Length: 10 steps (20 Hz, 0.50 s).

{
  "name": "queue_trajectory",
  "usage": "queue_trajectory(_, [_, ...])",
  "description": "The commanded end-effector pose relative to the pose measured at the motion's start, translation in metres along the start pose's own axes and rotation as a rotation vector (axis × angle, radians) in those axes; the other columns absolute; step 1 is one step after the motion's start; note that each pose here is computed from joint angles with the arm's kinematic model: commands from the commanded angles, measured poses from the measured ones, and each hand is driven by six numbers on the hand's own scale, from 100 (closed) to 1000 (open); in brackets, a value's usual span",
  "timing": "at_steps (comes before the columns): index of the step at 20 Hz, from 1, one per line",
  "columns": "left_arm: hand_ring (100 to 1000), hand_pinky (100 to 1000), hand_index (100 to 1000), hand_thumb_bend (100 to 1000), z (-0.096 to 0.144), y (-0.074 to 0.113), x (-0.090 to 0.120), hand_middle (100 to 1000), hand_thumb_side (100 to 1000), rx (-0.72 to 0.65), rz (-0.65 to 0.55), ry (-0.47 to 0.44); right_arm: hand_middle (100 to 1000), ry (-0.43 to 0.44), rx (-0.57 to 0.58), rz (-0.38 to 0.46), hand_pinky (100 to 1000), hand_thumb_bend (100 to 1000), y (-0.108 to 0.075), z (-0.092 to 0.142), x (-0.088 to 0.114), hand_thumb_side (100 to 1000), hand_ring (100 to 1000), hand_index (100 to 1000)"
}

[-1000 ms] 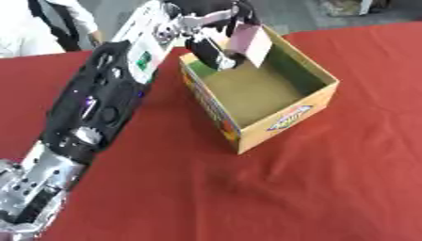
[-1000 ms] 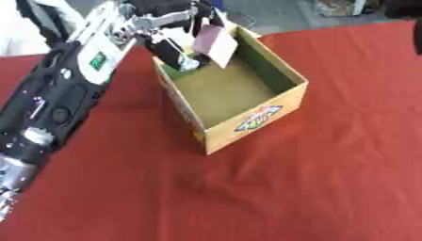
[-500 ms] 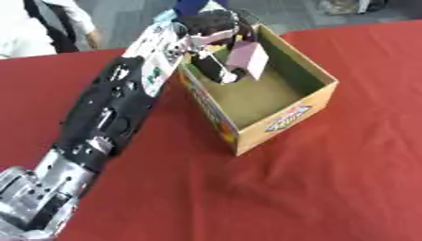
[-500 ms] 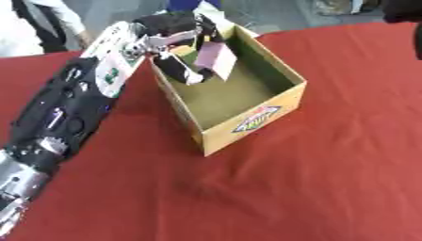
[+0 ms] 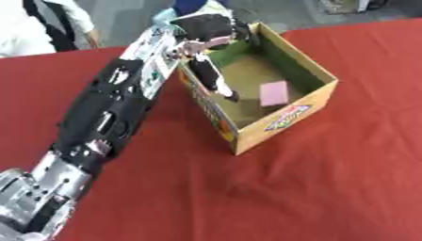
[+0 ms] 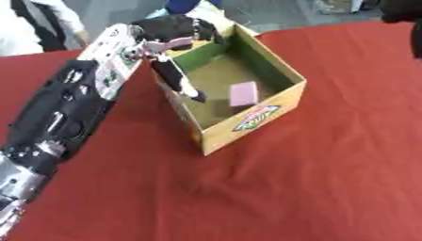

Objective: Pick up objects on the table and place them in the box.

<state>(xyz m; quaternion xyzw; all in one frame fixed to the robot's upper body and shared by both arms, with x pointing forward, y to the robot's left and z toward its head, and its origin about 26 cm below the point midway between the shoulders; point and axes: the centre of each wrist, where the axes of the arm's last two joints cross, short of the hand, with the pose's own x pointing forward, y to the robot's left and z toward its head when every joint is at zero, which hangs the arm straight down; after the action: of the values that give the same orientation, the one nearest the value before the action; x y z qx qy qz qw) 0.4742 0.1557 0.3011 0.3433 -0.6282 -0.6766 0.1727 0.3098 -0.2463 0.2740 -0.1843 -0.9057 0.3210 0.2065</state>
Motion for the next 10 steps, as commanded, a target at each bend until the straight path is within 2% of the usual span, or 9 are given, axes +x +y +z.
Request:
queue_trajectory(1, [813, 778, 895, 659, 0.004, 0.014, -0.004, 777, 414, 0.035, -0.030, 0.005, 732, -0.015, -0.012, 0.019, 848, 100, -0.007, -0.002, 0.003, 977, 765, 814])
queue_trajectory(5, [783, 752, 876, 567, 0.008, 0.023, -0.003, 749, 405, 0.118, -0.011, -0.004, 732, -0.009, -0.012, 0.020, 848, 100, -0.008, -0.001, 0.003, 975, 765, 815])
queue_trajectory(7, [765, 737, 858, 509, 0.012, 0.034, -0.002, 725, 414, 0.185, -0.004, -0.011, 732, -0.006, -0.012, 0.023, 848, 100, -0.008, 0.000, 0.002, 974, 766, 815])
queue_trajectory(10, [751, 730, 828, 495, 0.025, 0.056, 0.003, 703, 424, 0.299, 0.004, -0.027, 733, 0.000, -0.011, 0.031, 847, 100, -0.009, 0.002, 0.001, 972, 766, 815])
